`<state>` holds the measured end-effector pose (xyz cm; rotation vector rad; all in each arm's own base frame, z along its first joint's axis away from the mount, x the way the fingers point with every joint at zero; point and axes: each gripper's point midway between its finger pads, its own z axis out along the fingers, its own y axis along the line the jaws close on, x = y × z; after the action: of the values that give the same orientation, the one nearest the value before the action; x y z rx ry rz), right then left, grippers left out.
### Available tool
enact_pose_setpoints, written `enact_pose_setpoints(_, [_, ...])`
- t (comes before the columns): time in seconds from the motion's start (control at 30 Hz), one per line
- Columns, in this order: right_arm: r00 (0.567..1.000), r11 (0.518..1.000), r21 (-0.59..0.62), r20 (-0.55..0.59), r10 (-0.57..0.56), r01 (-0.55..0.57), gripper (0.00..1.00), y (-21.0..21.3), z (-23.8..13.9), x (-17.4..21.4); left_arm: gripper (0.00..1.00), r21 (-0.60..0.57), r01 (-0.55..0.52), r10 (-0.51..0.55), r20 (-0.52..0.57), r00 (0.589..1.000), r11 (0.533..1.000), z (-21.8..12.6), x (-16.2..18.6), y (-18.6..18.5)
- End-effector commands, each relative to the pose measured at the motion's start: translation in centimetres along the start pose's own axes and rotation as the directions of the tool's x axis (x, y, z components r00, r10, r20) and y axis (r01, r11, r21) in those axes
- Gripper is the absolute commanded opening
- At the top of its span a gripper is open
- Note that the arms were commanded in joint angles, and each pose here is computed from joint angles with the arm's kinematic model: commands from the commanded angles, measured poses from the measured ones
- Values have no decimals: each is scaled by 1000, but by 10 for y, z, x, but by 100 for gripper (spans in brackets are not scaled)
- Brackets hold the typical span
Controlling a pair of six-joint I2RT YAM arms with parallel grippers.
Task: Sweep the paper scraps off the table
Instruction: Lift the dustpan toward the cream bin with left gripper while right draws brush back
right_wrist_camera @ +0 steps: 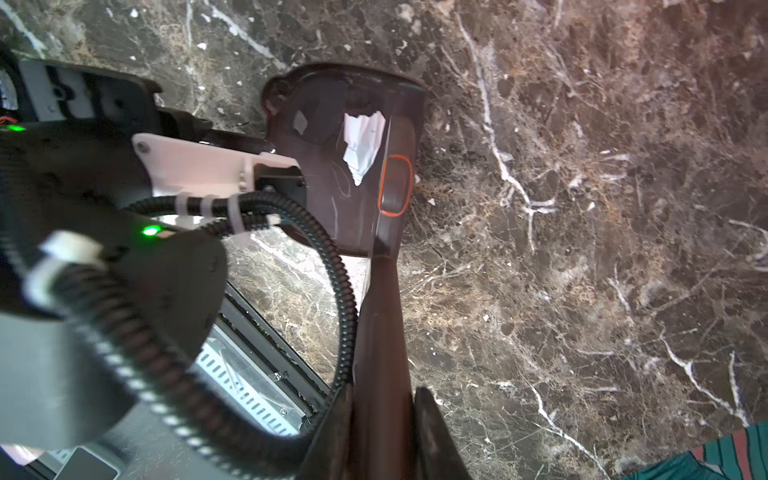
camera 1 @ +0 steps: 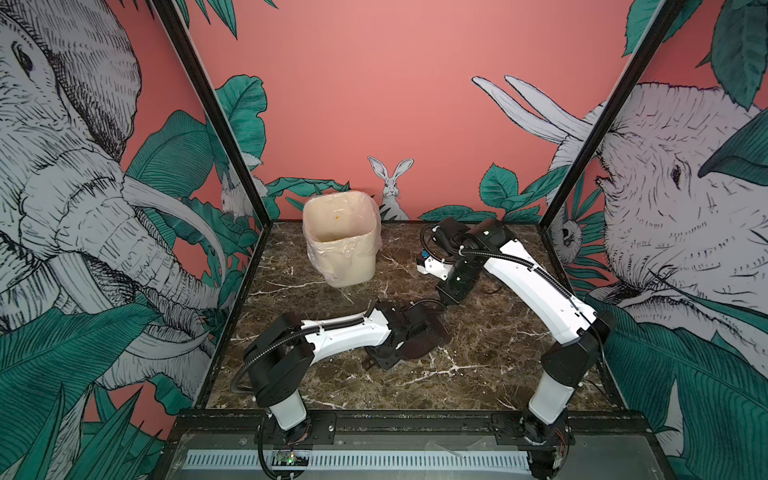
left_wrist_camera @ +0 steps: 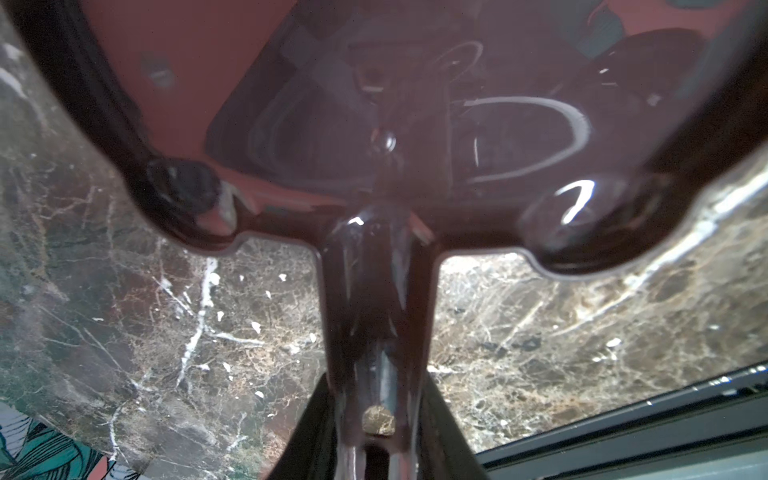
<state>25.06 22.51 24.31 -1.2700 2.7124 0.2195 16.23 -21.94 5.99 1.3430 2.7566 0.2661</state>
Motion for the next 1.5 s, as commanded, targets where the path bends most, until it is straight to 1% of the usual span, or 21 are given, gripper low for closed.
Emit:
enact_pose_setpoints(0.0, [992, 997, 48, 110, 59, -65, 0, -13, -37, 6, 0, -27, 32, -30, 85, 996, 999, -14, -5, 11])
enact_pose_setpoints(0.13, [972, 988, 61, 198, 128, -143, 0, -30, -56, 9, 0, -50, 48, -42, 130, 991, 998, -21, -7, 17])
enact_pose_setpoints(0.17, [967, 984, 60, 207, 150, -165, 0, -36, -56, 9, 0, -57, 54, -46, 145, 988, 997, -24, -8, 19])
enact_pose_setpoints(0.2, [958, 982, 59, 238, 160, -178, 0, -37, -64, 13, 0, -63, 58, -47, 155, 987, 996, -27, -8, 21])
enact_pose_setpoints(0.27, [943, 974, 63, 270, 195, -220, 0, -46, -68, 17, 0, -73, 71, -57, 180, 982, 995, -34, -8, 25])
enact_pose_setpoints(0.4, [921, 959, 58, 300, 247, -276, 0, -59, -68, 26, 0, -83, 102, -80, 231, 970, 991, -51, -4, 33])
enact_pose_setpoints(0.57, [897, 945, 31, 326, 299, -326, 0, -69, -65, 35, 0, -88, 158, -124, 312, 942, 983, -81, 6, 46])
enact_pose_setpoints(0.8, [892, 941, -10, 314, 325, -340, 0, -72, -49, 40, 0, -70, 226, -187, 352, 917, 972, -117, 28, 61])
enact_pose_setpoints(1.0, [890, 942, -45, 318, 328, -332, 0, -68, -46, 39, 0, -62, 302, -257, 383, 887, 951, -156, 48, 83])
enact_pose_setpoints(1.13, [887, 944, -71, 326, 327, -322, 0, -64, -46, 39, 0, -73, 351, -302, 364, 881, 934, -174, 64, 98])
enact_pose_setpoints(1.27, [882, 944, -96, 336, 330, -316, 0, -58, -46, 41, 0, -73, 400, -355, 334, 873, 914, -183, 78, 112])
enact_pose_setpoints(1.47, [881, 942, -115, 336, 335, -314, 0, -52, -44, 50, 0, -80, 470, -421, 333, 844, 879, -201, 96, 140])
